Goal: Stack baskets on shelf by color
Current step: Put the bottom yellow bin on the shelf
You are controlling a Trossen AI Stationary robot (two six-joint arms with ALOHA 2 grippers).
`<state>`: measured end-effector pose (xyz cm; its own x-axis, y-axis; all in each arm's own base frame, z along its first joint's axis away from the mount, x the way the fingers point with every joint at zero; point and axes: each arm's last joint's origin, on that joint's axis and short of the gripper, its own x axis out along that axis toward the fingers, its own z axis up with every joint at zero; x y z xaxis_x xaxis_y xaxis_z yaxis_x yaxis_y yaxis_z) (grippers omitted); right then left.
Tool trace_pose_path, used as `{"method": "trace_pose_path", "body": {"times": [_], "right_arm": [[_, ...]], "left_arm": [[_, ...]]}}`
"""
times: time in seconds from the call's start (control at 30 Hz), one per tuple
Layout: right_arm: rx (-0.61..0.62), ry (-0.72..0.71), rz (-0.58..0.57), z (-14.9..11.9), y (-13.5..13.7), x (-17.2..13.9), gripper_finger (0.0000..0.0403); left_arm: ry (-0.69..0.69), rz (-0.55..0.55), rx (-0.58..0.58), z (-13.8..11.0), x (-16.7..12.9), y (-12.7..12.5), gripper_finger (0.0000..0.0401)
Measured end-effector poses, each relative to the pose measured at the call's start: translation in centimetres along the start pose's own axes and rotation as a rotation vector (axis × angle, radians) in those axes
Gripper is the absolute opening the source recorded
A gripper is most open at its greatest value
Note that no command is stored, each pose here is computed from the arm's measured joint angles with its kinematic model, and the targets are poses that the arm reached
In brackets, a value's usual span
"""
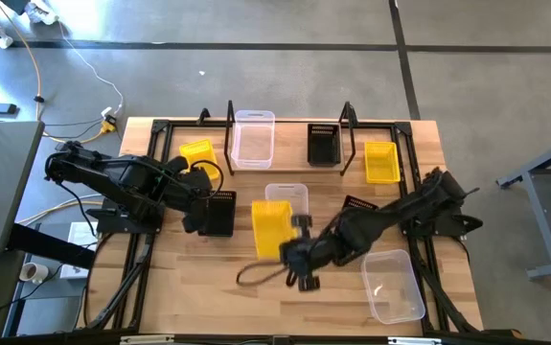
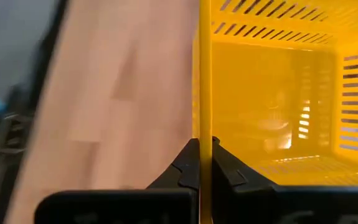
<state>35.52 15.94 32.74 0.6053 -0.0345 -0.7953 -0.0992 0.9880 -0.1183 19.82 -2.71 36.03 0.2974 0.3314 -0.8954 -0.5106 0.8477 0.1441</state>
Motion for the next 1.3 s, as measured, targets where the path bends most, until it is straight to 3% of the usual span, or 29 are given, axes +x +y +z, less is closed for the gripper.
{"method": "trace_pose_path", "body": {"times": [0.5, 0.67, 0.83, 1.03, 1.3], "right_arm": [[0.110, -0.158, -0.411, 0.0, -9.9, -8.4, 0.0000], [0.092, -0.156, -0.576, -0.3, -12.1, -9.6, 0.0000], [0.067, -0.111, -0.717, -0.5, -14.0, -9.7, 0.0000], [0.100, -0.038, -0.724, -1.0, -16.2, -8.8, 0.0000], [0.146, 0.092, -0.626, -1.4, -17.9, -5.2, 0.0000]], "left_arm": [[-0.160, 0.229, -0.044, 1.3, 0.4, 1.6, 0.0158], [-0.216, 0.282, -0.066, 2.2, 0.6, 2.2, 0.0158], [-0.242, 0.302, -0.006, 3.3, 0.9, 2.9, 0.0158], [-0.247, 0.339, 0.048, 4.1, 1.3, 4.0, 0.0158], [-0.222, 0.368, 0.038, 4.5, 1.6, 5.0, 0.0158]]}}
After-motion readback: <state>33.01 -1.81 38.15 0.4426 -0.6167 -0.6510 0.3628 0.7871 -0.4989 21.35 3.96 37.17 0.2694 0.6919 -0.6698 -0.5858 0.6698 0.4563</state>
